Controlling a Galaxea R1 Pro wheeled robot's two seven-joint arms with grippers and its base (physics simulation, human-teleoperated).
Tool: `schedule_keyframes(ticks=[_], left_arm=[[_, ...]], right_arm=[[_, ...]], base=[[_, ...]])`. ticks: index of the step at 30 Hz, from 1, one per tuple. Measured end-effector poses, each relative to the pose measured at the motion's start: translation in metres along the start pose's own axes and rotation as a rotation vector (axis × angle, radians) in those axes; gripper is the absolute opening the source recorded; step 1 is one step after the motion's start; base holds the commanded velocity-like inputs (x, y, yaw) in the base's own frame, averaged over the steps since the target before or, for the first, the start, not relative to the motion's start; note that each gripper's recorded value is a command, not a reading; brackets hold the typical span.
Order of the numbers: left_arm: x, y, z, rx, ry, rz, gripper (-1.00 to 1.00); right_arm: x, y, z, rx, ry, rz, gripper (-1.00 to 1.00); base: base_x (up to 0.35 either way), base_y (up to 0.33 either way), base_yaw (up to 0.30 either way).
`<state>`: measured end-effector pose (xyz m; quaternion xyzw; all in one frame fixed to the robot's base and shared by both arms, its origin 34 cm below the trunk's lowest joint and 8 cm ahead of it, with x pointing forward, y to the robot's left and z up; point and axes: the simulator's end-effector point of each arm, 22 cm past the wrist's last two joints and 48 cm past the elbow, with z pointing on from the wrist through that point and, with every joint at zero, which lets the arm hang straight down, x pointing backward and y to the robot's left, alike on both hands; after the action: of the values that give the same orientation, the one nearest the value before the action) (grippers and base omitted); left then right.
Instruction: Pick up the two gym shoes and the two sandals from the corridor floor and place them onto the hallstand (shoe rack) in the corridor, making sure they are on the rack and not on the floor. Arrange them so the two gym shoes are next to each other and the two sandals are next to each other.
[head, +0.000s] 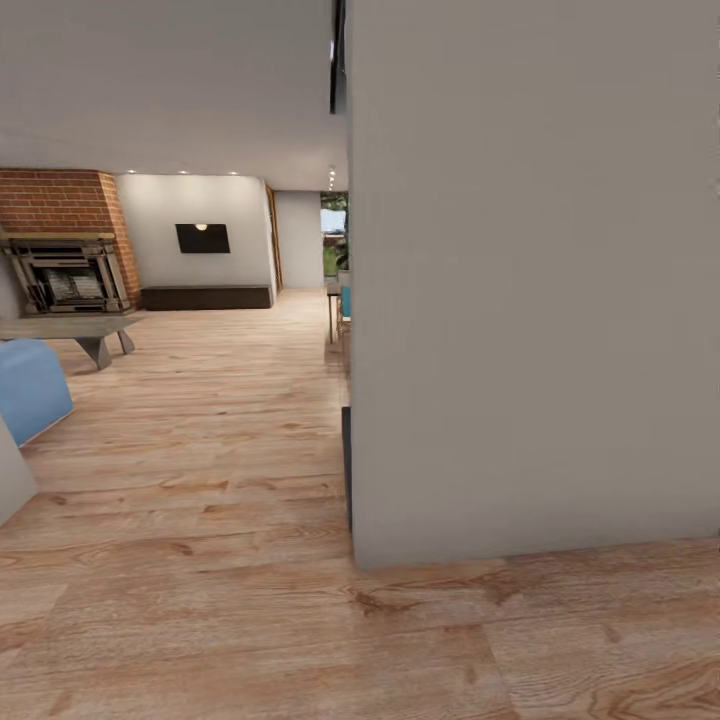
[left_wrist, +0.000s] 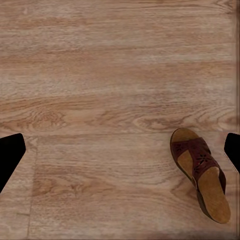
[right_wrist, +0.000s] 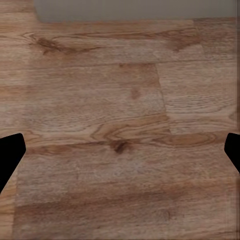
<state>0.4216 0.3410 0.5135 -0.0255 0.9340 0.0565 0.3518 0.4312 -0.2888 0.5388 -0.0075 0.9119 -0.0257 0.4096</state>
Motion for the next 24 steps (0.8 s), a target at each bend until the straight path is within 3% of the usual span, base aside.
schedule_keyframes(ticks=[24], left_arm=[[0.0,0.0,0.0,0.0,0.0,0.0,1.0]], right_arm=[[0.0001,0.0,0.0,0.0,0.0,0.0,1.0]], base=[[0.0,-0.257,0.0]])
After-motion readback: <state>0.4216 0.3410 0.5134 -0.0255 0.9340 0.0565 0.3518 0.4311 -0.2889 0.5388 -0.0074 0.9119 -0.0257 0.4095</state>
